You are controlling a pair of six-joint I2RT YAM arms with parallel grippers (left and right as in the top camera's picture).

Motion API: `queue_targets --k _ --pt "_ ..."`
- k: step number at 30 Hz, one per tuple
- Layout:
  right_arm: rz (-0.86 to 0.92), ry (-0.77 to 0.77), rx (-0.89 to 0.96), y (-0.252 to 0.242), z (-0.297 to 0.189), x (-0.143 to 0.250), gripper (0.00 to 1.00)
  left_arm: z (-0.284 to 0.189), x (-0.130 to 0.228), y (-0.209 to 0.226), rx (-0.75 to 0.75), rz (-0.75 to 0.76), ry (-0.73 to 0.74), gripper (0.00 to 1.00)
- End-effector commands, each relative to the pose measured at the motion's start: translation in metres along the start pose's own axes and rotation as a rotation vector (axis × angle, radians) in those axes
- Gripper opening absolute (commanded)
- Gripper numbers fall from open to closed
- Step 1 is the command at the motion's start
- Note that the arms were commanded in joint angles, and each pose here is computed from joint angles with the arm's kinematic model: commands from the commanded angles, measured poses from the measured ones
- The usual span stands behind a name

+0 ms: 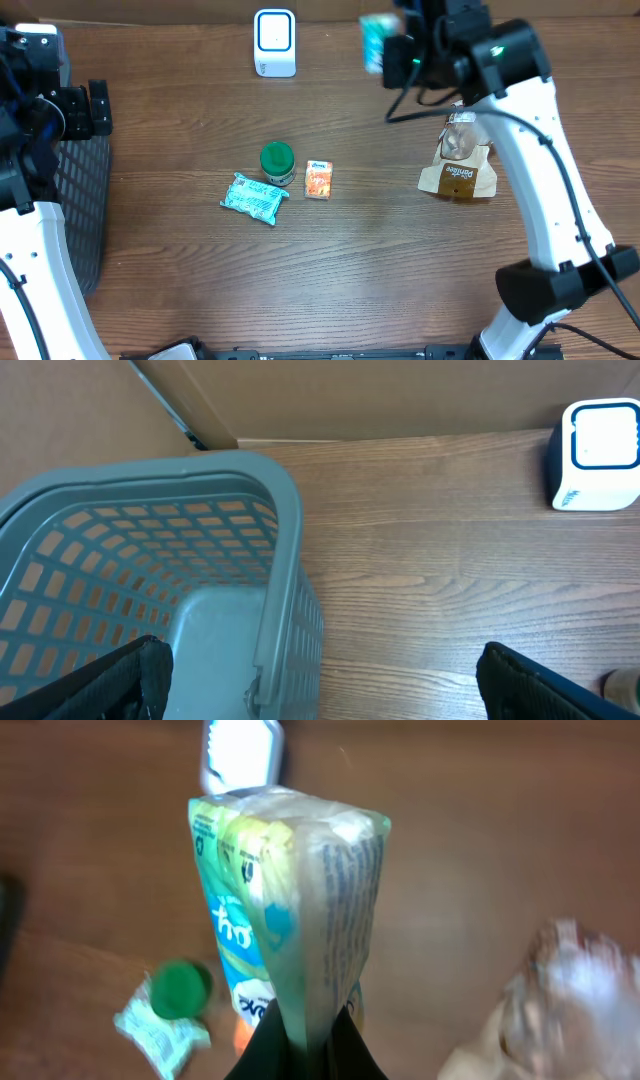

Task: Scan the item barcode
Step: 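Carry the teal packet right and set it by the snack bag, then reach the right gripper to the orange Kleenex pack and grasp it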

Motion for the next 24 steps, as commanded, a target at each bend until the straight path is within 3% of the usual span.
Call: queue_targets --k 1,5,12,21,22,24 --pt "0.119 0.205 0.024 -0.027 0.041 0.032 0.04 -0.004 -0.007 0.002 -0.003 0.017 -0.024 0.99" --pt "0.19 0.32 0.081 -0.065 0.078 0.06 0.04 -0.004 -0.007 0.002 -0.003 0.017 -0.024 0.99" --pt "0.237 0.373 0.115 -0.103 0.139 0.102 0.04 -0.004 -0.007 0.002 -0.003 0.017 -0.024 1.0" --pt "0.204 0.401 0.308 -0.139 0.17 0.132 0.04 -0.004 -0.007 0.002 -0.003 0.017 -0.024 1.0" --pt "0.2 0.404 0.326 -0.142 0.17 0.133 0.06 -0.004 -0.007 0.002 -0.003 0.017 -0.024 1.0" --pt "0.199 0.406 0.347 -0.146 0.168 0.133 0.39 -0.004 -0.007 0.002 -0.003 0.017 -0.024 1.0"
Point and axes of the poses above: each gripper's point midway between its finger pads, its own z axis out along the fingers, its own y axis along the line the jaws close on, x = y × z, the point moved 3 cm from there along -z, back along the fingers, and after that the axes turned 1 degree about z, right-handed, at the moved point
